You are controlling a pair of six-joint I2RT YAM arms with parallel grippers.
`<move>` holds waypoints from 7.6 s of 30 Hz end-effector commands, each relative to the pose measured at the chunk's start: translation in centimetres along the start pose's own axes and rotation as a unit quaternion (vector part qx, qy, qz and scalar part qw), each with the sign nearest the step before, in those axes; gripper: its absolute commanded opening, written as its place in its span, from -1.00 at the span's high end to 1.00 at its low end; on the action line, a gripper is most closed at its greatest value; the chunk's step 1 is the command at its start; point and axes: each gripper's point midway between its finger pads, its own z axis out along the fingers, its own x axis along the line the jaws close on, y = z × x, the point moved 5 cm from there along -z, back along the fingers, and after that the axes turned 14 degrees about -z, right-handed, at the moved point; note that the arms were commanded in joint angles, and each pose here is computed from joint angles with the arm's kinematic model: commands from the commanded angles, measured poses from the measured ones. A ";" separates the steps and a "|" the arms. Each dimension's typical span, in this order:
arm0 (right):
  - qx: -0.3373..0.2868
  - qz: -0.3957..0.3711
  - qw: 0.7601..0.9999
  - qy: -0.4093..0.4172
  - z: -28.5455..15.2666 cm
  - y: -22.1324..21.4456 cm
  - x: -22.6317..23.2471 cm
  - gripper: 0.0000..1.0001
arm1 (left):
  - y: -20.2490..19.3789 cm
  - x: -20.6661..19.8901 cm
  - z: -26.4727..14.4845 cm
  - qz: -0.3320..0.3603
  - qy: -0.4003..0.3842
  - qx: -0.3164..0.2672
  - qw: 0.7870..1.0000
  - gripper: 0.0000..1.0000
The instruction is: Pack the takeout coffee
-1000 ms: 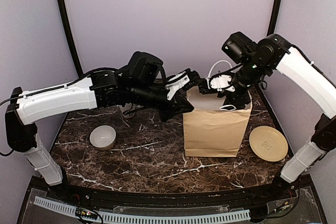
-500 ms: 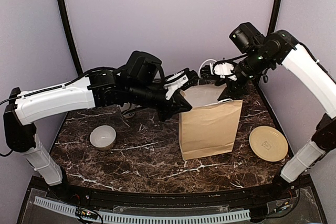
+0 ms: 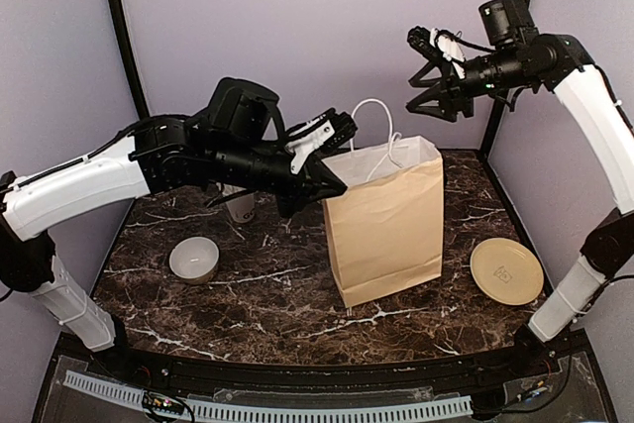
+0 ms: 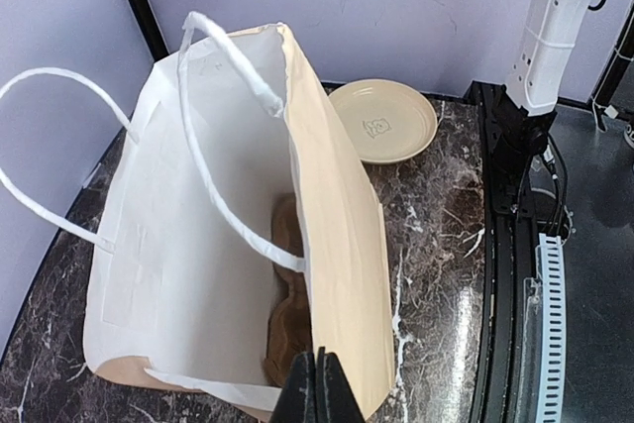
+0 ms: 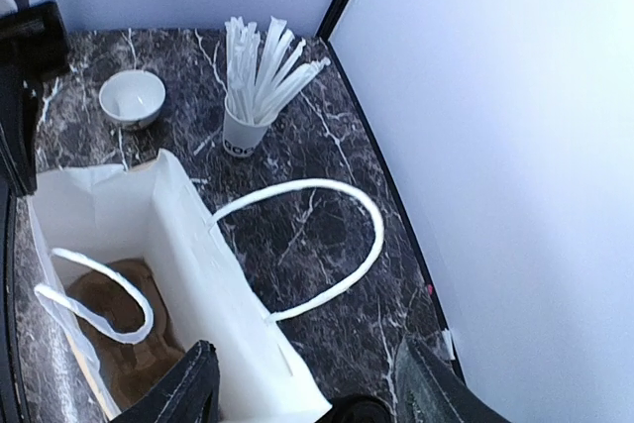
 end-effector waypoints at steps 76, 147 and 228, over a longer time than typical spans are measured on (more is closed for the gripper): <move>0.011 0.181 0.983 -0.036 -0.6 -7.9 3.8 -0.04 | -2.8 -13.2 1.9 0.060 -0.252 0.036 0.965 1.00; -0.035 0.193 0.972 0.133 -2.6 -5.8 9.7 -0.36 | 4.5 7.6 7.4 -0.095 -0.031 -0.036 0.994 0.31; -0.052 0.032 0.994 0.086 -4.1 -1.1 6.5 -0.57 | 7.6 6.5 -3.7 -0.120 -0.006 -0.139 0.983 -0.51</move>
